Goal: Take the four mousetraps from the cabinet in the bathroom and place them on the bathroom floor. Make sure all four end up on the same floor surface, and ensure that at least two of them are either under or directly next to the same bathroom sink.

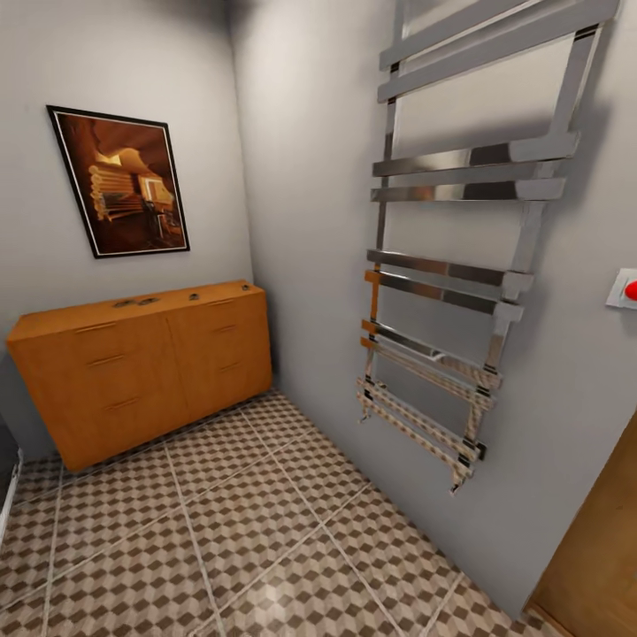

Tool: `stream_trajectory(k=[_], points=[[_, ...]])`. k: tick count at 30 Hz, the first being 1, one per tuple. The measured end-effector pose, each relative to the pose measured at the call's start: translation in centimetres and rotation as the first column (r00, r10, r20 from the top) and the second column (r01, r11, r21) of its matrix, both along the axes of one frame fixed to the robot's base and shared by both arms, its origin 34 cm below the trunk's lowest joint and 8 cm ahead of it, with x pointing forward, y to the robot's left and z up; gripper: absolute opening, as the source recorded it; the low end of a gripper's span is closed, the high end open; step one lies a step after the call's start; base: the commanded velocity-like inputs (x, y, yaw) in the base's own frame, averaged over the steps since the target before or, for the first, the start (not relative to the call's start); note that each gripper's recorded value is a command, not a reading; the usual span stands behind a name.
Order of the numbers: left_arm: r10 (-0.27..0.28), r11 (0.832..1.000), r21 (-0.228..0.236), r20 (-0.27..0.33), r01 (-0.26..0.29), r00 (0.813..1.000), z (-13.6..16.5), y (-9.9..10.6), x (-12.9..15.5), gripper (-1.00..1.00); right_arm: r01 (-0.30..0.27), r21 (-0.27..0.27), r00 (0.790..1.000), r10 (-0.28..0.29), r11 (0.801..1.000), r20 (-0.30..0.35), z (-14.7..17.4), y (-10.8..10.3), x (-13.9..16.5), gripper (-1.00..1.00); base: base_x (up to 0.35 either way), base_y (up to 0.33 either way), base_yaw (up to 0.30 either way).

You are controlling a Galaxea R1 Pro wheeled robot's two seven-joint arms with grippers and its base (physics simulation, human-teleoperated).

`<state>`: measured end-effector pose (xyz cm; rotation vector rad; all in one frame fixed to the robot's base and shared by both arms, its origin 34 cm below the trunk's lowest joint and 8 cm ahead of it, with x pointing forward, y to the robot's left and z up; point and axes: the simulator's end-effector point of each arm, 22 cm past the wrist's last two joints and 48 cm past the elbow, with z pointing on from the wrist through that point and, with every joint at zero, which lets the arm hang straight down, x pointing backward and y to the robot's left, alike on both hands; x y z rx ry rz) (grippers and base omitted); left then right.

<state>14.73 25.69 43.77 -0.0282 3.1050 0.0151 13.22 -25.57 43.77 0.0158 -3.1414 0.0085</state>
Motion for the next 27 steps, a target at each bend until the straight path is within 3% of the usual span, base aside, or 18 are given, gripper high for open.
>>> stream_trajectory(k=[27], points=[[0.0, 1.0, 0.0, 0.001, 0.0, 1.0, 0.0, 0.0, 0.01, 1.0, 0.0, 0.0, 1.0, 0.0, 1.0, 0.0, 0.0, 0.0, 0.0, 1.0, 0.0, 0.0, 0.274]])
